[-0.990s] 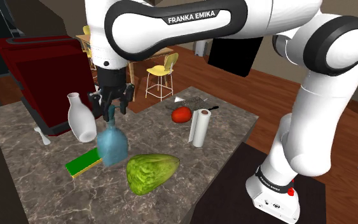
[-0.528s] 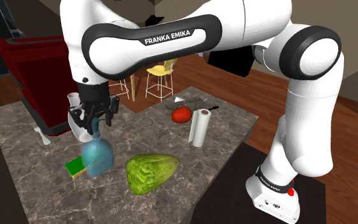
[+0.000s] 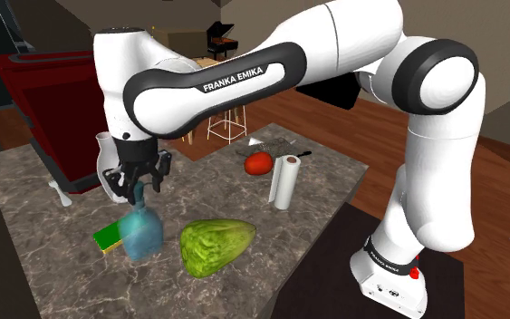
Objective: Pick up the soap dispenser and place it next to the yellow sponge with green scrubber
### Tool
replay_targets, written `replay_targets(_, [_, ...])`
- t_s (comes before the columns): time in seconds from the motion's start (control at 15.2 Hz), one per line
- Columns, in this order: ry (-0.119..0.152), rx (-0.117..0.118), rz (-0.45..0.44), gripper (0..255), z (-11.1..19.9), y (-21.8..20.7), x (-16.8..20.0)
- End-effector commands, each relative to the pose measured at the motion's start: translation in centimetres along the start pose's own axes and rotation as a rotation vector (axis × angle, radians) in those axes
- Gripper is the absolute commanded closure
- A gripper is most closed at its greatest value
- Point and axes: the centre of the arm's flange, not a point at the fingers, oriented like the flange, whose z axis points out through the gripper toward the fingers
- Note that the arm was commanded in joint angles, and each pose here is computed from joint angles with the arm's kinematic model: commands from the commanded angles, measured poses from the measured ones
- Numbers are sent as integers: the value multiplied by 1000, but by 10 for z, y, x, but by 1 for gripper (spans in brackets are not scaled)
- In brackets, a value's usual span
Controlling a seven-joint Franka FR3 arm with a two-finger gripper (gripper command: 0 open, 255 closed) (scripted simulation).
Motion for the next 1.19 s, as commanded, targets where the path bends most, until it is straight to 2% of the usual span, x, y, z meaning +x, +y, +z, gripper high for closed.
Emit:
replay_targets(0.0, [1,1,0,255,10,2,-1])
replay_targets(0.2, [1,1,0,255,25,3,-1])
replay_targets(0.66, [1,1,0,255,25,3,-1])
replay_targets(0.73, [1,1,0,0,25,3,-1])
replay_targets(1.06, [1,1,0,0,25,3,-1])
replay_targets(1.12, [1,1,0,0,12,3,-1])
